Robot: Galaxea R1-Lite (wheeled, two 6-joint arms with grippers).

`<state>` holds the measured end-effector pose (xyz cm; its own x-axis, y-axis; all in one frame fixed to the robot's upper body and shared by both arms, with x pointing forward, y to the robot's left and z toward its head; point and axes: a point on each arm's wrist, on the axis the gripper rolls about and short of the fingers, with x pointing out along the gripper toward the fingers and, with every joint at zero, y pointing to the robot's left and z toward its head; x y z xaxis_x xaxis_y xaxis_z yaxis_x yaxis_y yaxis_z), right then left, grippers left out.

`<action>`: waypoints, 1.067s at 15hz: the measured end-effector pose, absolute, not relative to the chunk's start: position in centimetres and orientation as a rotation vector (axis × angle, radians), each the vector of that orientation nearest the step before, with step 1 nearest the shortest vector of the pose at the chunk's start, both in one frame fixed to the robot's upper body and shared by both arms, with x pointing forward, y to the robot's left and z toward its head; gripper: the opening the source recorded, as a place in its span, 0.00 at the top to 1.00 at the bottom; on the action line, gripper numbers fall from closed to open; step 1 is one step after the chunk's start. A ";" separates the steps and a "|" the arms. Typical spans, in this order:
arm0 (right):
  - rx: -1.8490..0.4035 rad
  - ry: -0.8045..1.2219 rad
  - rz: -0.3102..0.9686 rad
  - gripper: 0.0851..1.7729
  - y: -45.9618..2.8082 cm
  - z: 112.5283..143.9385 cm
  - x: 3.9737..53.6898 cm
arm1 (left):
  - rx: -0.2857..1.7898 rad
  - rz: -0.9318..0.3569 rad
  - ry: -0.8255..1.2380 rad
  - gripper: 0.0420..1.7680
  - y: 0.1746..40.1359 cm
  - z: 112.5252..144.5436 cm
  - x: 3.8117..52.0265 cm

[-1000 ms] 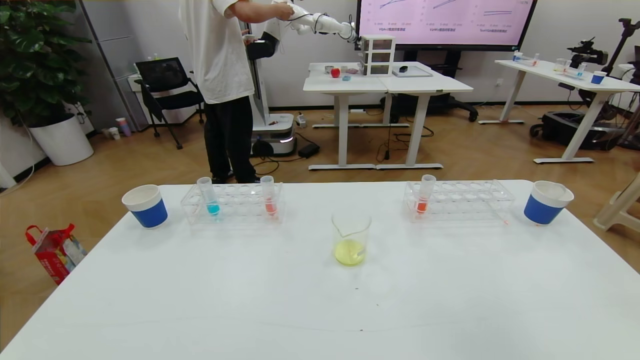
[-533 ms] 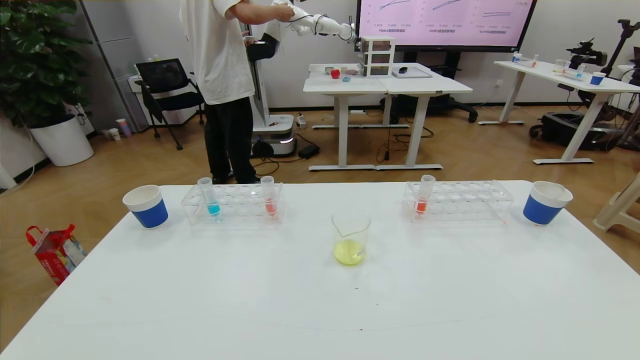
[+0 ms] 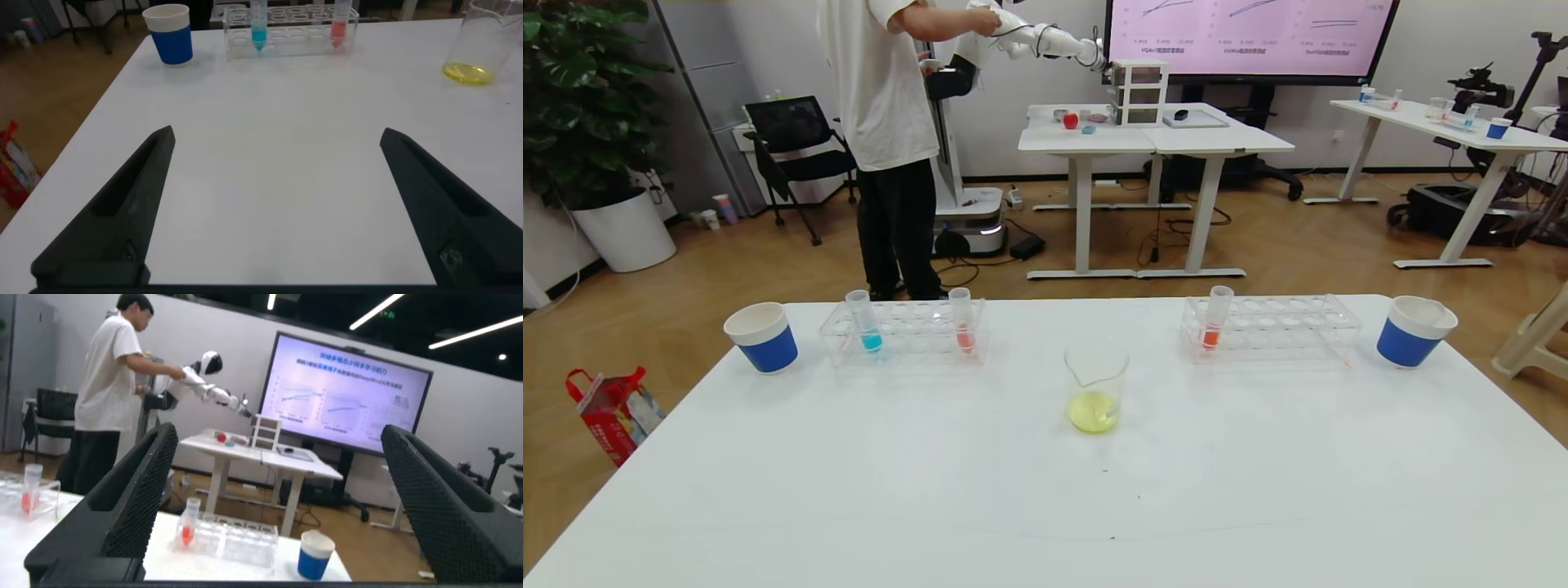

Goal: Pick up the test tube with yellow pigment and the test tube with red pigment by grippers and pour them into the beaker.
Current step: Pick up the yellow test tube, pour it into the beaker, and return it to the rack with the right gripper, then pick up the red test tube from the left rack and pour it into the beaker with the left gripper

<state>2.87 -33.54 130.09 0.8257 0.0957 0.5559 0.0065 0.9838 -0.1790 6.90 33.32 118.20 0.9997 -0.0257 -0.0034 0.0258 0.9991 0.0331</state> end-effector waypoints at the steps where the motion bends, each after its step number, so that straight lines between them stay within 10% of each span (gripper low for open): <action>1: -0.172 -0.559 0.040 0.02 -33.6 128.6 3.4 | 0.033 -0.025 0.003 0.01 33.3 118.2 6.9; 8: -0.155 -0.068 0.053 0.02 -33.6 119.0 6.8 | 0.034 -0.026 0.003 0.01 33.3 118.2 6.9; 16: -0.061 0.006 0.047 0.02 -33.6 118.2 6.9 | 0.033 -0.026 0.003 0.01 33.3 118.2 6.9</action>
<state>6.90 -33.59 118.18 0.9989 0.0468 -0.0072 -0.0471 0.9970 -0.0608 6.90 33.32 118.20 0.9997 -0.0257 -0.0034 0.0258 0.9991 0.0331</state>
